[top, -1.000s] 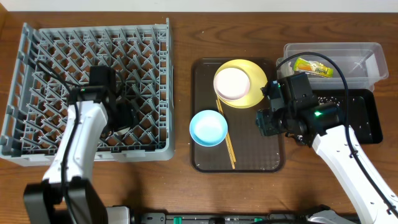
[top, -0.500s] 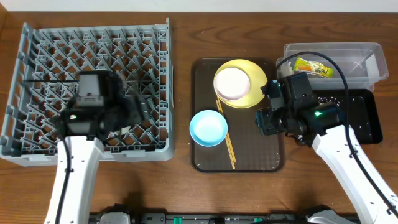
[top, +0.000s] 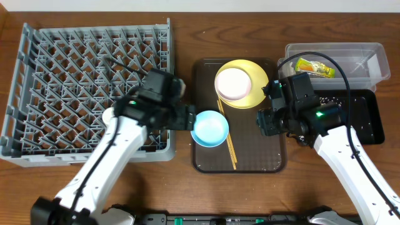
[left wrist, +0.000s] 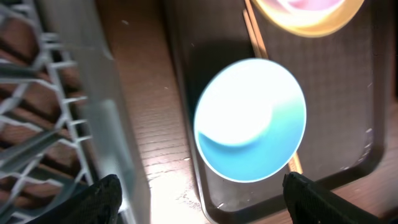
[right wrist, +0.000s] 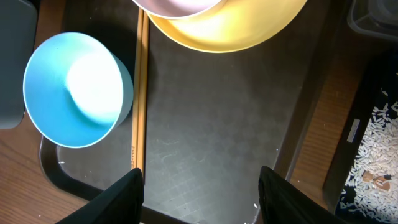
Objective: Sort waste into correct bins and load items into the dishwasher rack
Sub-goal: 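Move left gripper to the light-blue bowl and grasp its rim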
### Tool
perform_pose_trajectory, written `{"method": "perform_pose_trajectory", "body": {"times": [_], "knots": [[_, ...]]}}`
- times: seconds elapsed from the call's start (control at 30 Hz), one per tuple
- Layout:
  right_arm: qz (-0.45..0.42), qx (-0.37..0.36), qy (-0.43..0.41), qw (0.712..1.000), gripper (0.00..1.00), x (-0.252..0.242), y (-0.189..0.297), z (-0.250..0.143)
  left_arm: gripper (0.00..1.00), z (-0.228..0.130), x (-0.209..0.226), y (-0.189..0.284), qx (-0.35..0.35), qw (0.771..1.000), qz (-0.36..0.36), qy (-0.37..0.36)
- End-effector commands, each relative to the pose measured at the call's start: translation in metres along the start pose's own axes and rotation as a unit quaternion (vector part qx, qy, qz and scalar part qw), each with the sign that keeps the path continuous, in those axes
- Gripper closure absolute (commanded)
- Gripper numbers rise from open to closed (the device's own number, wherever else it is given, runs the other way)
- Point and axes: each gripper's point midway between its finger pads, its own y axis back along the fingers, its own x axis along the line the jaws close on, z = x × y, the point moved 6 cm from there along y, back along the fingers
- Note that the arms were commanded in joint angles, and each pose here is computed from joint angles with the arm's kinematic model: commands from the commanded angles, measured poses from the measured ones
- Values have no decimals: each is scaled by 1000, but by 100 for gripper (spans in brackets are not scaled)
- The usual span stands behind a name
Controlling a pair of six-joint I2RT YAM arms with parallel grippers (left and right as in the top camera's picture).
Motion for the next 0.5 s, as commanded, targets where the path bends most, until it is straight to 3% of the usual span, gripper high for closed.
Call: {"method": "perform_pose_trajectory", "body": {"times": [0.0, 0.27, 0.47], "knots": [[-3, -7, 0, 1000, 43, -2, 4, 3, 15, 2, -6, -15, 6, 999, 37, -30], [-3, -6, -1, 1000, 43, -2, 4, 2, 17, -2, -18, -57, 44, 997, 42, -55], [-4, -4, -2, 1000, 43, -2, 4, 1, 22, -2, -21, -64, 47, 996, 40, -61]]}}
